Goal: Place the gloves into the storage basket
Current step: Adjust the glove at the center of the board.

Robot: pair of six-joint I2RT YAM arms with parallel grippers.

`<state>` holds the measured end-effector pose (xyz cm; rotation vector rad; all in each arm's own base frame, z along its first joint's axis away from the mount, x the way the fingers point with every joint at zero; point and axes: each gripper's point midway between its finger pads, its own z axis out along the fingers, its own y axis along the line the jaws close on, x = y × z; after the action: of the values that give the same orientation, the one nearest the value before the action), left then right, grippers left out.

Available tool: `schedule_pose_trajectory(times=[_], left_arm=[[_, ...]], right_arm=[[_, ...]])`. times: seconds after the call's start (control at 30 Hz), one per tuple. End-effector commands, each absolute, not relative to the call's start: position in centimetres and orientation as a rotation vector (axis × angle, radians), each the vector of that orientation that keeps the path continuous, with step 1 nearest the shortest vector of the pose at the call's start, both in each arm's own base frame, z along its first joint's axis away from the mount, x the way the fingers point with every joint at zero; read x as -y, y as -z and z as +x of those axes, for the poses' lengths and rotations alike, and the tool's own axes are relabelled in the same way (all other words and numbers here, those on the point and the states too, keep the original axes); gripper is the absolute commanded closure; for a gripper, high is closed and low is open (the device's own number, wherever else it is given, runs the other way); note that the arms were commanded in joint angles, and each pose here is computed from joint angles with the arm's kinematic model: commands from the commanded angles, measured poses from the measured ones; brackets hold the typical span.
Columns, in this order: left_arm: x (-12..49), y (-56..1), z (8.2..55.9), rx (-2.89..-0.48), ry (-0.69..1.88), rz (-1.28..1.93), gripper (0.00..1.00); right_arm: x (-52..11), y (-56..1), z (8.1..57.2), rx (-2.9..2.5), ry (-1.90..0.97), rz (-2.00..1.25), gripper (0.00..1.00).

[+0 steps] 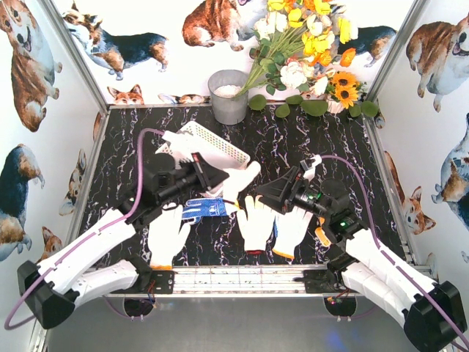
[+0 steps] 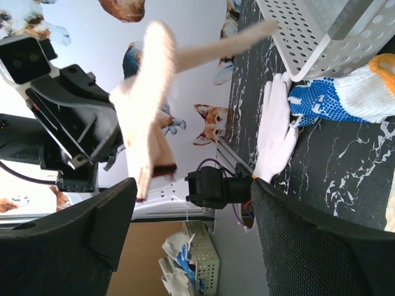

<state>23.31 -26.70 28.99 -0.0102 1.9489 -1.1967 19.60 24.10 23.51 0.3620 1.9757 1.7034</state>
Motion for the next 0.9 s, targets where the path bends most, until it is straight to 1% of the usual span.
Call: schedule_pose_trajectory(times=[0.0,0.27,0.37,0.4,0.53,0.77,0.8,0.87], left_arm=[[28.5,-30.4,22.6,-1.908,1.221,0.076,1.00],[30.4,-29.8,21.1,-1.928,1.249,0.143,1.00],[30.7,-29.5,20.8,-1.936,1.250,0.160,1.00],[30.7,-29.2,20.7,-1.945,1.241,0.162,1.00],[30.2,-28.4,20.8,-1.969,1.203,0.149,1.00],[30.1,-27.5,20.8,-1.997,1.166,0.140,1.00],[30.1,-27.5,20.8,-2.002,1.156,0.145,1.00],[30.2,-27.4,20.6,-2.008,1.154,0.160,1.00]], right_arm=[[-24.2,-27.9,20.0,-1.827,-1.769,0.300,0.25],[-24.0,-28.2,20.2,-1.812,-1.768,0.323,0.34],[-24.0,-28.3,20.1,-1.809,-1.774,0.319,0.35],[-24.0,-28.3,20.0,-1.809,-1.776,0.321,0.39],[-23.9,-28.3,19.9,-1.810,-1.773,0.321,0.48],[-23.8,-28.0,19.8,-1.824,-1.758,0.326,0.84],[-23.8,-27.9,19.8,-1.827,-1.756,0.328,0.87],[-23.7,-27.7,19.8,-1.835,-1.749,0.331,0.88]])
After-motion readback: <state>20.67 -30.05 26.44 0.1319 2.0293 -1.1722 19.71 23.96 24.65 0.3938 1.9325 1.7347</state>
